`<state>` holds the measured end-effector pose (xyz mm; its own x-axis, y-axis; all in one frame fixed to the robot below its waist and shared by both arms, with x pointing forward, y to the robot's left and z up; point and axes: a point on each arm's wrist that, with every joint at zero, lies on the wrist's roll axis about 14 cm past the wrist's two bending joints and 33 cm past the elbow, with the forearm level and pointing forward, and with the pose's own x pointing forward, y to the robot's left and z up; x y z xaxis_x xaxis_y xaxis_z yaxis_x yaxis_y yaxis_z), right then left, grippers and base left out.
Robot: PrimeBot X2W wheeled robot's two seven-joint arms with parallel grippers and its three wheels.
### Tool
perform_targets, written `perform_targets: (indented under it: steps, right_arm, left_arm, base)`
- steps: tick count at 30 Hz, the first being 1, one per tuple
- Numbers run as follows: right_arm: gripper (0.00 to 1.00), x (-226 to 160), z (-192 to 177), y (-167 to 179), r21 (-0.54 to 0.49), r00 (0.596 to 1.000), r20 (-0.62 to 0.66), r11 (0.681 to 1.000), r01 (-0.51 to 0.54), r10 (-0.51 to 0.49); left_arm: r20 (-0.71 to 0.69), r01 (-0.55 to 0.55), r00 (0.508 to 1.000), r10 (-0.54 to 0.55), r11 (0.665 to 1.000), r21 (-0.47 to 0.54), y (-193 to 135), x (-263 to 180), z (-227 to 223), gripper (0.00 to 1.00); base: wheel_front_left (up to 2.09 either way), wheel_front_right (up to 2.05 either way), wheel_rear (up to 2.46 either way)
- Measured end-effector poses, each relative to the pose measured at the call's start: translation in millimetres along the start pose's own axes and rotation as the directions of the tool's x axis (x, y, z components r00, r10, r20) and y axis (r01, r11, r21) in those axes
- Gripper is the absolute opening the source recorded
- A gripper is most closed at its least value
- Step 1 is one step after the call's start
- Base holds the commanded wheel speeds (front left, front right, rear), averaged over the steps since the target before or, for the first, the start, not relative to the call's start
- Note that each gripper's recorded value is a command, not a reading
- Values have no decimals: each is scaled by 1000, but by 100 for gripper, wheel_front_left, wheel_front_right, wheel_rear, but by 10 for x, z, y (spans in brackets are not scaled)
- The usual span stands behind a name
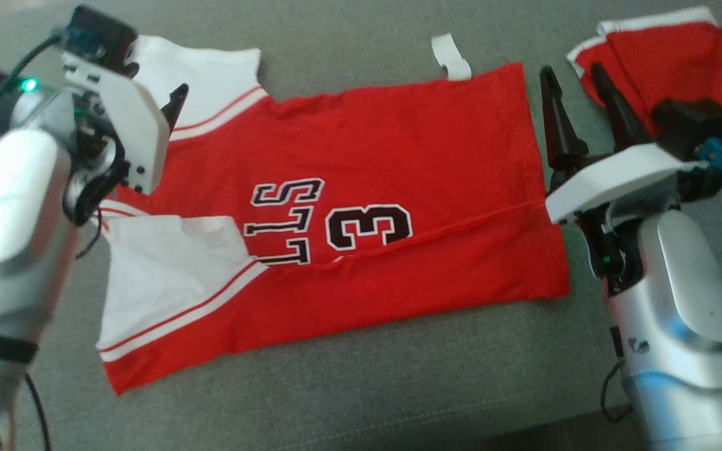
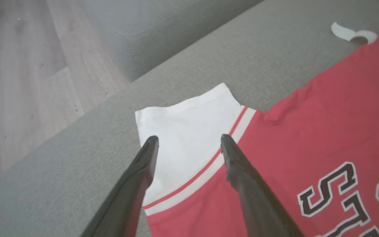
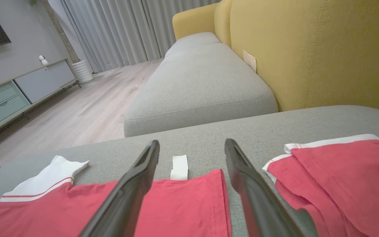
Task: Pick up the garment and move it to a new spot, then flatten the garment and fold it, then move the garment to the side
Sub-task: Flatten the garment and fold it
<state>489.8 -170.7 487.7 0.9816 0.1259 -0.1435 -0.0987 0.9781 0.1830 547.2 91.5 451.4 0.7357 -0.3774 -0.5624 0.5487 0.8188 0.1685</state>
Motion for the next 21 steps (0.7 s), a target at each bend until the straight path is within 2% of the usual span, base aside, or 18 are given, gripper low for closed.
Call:
perform_targets:
  steps: [3,9,15,21]
  right_arm:
    - [100,75,-74,-24,-11,1000,-19,1000,-2,2]
    - [100,167,-186,-52,-16,999,-42,1000,-9,9]
    - [100,186,-303,-84,-14,998,-65,1000,-8,7]
    - [100,275,-317,-120,-20,998,-63,1000,-9,8]
  left_arm:
    - [-83,49,996,-44,997,63,7,157,-59,100]
    - [-256,88,966,-24,966,243,243,346,-407,100]
    - [-248,46,969,18,967,250,525,521,-421,100]
    - [-236,28,971,31,969,244,651,736,-400,100]
  base:
    - [0,0,0]
    - [0,0,0]
    - [0,0,0]
    - [0,0,0]
